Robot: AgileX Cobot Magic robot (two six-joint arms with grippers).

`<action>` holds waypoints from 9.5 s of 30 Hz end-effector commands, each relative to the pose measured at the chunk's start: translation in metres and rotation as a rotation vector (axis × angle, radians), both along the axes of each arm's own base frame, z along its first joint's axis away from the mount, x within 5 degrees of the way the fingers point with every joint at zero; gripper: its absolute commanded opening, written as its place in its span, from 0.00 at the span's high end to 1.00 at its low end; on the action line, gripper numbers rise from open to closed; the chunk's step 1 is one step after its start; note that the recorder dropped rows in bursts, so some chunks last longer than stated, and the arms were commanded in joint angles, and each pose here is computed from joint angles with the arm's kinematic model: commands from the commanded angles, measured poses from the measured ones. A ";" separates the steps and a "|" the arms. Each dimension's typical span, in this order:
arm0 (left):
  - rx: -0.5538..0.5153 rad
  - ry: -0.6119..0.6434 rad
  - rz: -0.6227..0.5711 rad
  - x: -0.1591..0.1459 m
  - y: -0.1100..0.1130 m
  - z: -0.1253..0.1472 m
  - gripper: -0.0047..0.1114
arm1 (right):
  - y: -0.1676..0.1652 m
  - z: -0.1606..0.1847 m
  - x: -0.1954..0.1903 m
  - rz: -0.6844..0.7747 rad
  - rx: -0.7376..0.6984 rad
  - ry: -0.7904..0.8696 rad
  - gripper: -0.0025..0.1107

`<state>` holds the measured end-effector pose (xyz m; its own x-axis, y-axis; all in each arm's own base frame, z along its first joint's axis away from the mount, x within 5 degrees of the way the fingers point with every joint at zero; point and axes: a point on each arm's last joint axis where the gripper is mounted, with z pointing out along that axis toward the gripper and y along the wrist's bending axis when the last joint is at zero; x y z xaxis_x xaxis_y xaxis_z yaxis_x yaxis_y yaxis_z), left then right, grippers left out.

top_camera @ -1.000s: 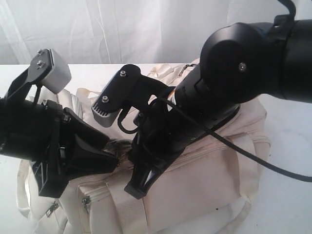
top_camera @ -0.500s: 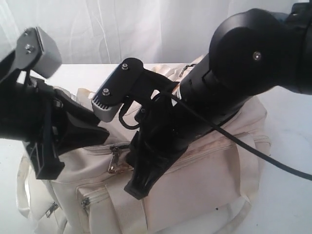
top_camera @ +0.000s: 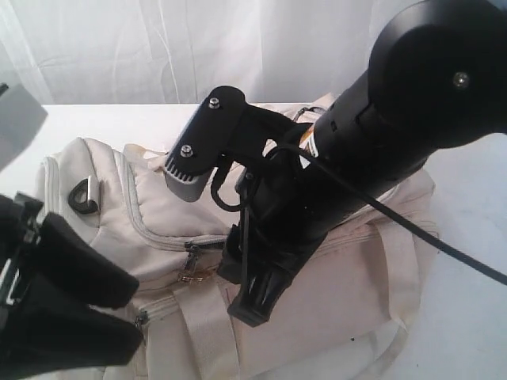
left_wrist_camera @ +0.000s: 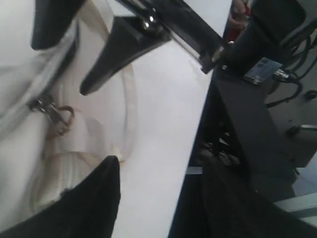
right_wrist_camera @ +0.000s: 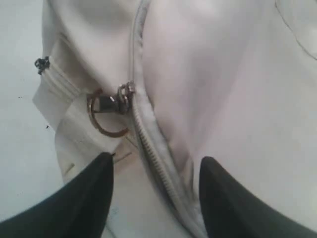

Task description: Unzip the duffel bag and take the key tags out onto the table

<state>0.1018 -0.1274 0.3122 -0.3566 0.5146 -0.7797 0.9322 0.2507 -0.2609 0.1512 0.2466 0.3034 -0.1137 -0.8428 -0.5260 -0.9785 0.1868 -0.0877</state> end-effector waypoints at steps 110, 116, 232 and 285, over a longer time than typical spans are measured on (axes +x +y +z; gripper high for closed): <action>0.543 -0.329 -0.278 0.018 -0.094 0.033 0.80 | -0.083 0.040 0.023 -0.558 -0.373 -0.404 0.49; 0.618 -0.370 -0.323 0.022 -0.111 0.016 0.45 | -0.098 0.040 0.034 -0.631 -0.379 -0.362 0.71; 1.048 -0.565 -0.147 0.047 -0.097 0.047 0.96 | -0.053 -0.057 0.023 0.141 0.102 -0.414 0.98; 0.187 0.074 0.618 0.029 -0.049 0.007 0.53 | -0.055 -0.059 0.024 0.095 0.090 -0.390 0.98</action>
<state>0.1292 -0.1772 0.3183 -0.6811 0.3501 -0.6431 0.5935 0.7783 -0.2049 0.1759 0.1922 0.2459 0.1925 -0.7853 -0.5884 -0.8845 0.1208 -0.4506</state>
